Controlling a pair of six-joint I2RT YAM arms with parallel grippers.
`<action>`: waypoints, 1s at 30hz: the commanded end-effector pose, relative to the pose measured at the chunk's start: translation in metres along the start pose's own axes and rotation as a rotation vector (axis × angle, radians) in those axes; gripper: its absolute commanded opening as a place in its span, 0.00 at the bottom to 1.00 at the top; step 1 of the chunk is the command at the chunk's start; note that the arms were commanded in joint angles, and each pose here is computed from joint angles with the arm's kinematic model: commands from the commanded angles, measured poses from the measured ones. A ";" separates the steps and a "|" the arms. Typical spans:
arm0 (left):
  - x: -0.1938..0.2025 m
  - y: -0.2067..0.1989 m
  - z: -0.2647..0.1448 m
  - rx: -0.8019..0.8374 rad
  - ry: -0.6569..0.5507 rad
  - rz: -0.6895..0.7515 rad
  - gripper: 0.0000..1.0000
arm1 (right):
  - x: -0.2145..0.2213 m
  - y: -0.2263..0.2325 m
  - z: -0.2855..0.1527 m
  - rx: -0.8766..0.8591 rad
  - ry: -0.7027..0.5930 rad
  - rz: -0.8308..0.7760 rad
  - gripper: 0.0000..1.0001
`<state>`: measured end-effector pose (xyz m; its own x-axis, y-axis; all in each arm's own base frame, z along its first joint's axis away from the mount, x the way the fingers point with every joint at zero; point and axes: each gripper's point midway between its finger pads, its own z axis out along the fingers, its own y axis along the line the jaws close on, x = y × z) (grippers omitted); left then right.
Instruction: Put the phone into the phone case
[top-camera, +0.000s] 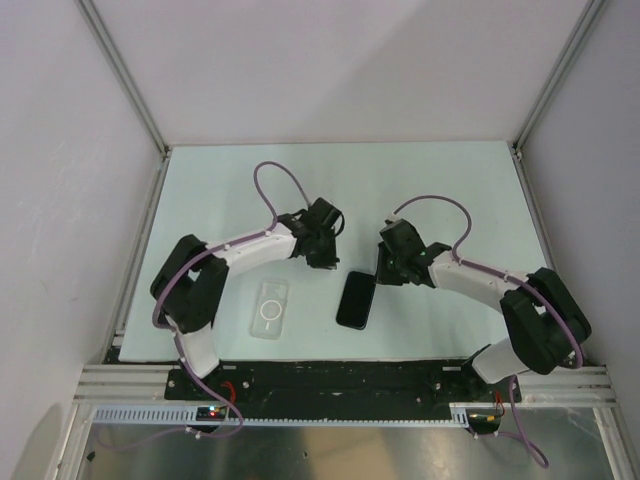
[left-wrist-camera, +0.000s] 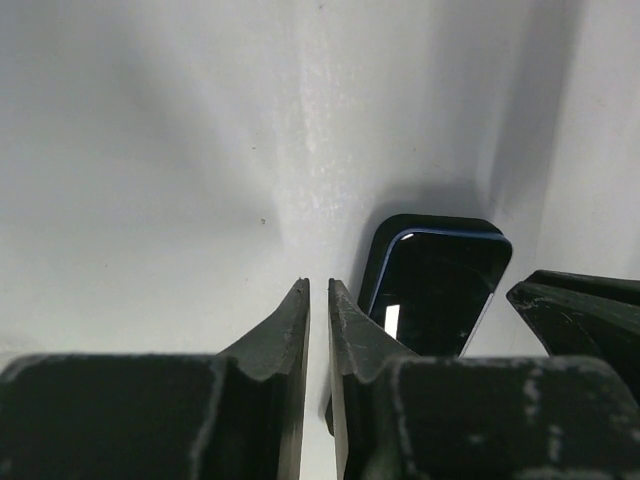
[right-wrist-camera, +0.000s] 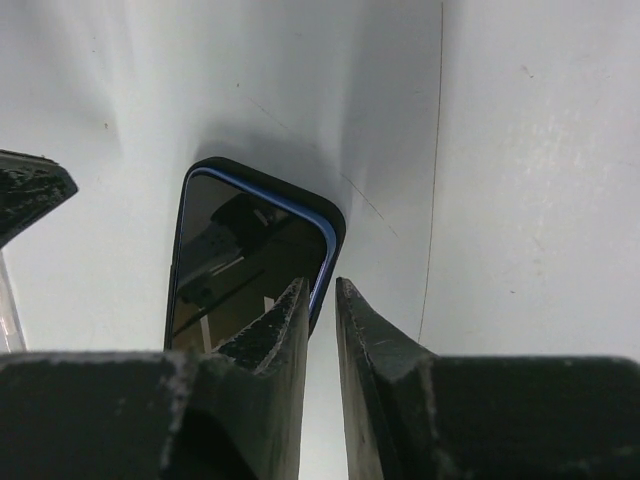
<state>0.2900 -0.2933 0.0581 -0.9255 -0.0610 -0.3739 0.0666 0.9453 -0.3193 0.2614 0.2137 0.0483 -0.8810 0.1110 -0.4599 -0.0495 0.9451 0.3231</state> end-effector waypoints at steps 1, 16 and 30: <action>-0.004 -0.001 0.009 -0.007 0.004 0.016 0.16 | -0.022 0.014 0.001 -0.037 -0.056 0.001 0.22; 0.005 -0.013 0.025 0.018 0.061 0.022 0.15 | -0.015 0.006 0.016 0.010 -0.027 0.017 0.19; 0.010 -0.018 0.035 0.018 0.086 0.031 0.15 | 0.006 -0.015 0.030 0.162 0.022 -0.016 0.11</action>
<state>0.2847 -0.3090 0.0188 -0.9589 -0.0149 -0.2833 0.0724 0.9527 -0.2953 0.2676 0.2202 0.0341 -0.8931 0.1002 -0.4386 -0.0280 0.9606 0.2766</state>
